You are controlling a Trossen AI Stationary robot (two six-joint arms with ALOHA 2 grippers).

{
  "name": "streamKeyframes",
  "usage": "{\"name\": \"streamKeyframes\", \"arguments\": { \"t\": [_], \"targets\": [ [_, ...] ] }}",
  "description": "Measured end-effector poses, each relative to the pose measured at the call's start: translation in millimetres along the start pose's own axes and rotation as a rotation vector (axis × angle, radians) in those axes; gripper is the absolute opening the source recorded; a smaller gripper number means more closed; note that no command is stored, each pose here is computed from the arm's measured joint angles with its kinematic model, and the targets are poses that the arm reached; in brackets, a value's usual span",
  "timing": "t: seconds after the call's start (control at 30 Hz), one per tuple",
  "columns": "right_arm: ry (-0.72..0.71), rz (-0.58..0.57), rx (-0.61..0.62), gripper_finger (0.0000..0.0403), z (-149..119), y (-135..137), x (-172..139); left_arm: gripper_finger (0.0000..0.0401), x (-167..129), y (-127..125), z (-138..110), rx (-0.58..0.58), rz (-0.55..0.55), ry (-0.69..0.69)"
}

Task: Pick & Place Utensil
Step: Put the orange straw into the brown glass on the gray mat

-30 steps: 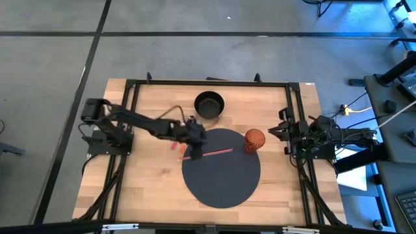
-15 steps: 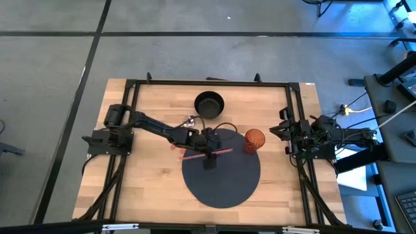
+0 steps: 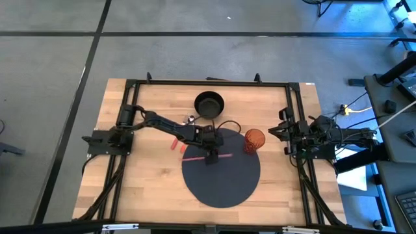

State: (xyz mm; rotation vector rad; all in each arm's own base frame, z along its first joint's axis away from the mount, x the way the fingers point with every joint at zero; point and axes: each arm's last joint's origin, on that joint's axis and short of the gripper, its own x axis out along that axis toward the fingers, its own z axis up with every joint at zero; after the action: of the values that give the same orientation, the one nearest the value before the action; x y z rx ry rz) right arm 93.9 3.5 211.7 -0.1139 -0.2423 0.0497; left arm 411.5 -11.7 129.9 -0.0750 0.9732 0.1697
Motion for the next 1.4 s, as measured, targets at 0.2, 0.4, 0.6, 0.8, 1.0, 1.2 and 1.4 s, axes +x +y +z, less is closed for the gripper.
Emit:
{"name": "streamKeyframes", "arguments": {
  "t": [0.2,0.4,0.6,0.8,1.0,1.2,1.4],
  "targets": [
    [0.0,0.0,0.0,0.0028,0.0,0.0,0.0,0.0212,-3.5,-0.7,3.9,0.026,0.0,-0.033],
    [0.0,0.0,0.0,0.0028,0.0,0.0,0.0,0.0212,-12.8,-3.4,13.4,0.035,-0.011,-0.055],
    [0.0,0.0,0.001,0.0028,0.0,0.0,0.0,0.0212,-23.5,-27.3,17.6,0.102,-0.045,-0.04],
    [0.0,0.0,0.01,0.0028,0.0,0.0,0.0,0.0212,-26.2,-41.3,11.4,0.145,-0.033,-0.017],
    [0.0,0.0,0.011,0.0028,0.0,0.0,0.0,0.0212,-25.8,-39.0,10.9,0.147,-0.027,-0.007],
    [0.0,0.0,0.01,0.0028,0.0,0.0,0.0,0.0212,-25.2,-37.5,8.5,0.134,-0.076,0.031],
    [0.0,0.0,0.008,0.0028,0.0,0.0,0.0,0.0212,-24.3,-38.0,7.8,0.135,-0.081,0.036]
  ]
}}
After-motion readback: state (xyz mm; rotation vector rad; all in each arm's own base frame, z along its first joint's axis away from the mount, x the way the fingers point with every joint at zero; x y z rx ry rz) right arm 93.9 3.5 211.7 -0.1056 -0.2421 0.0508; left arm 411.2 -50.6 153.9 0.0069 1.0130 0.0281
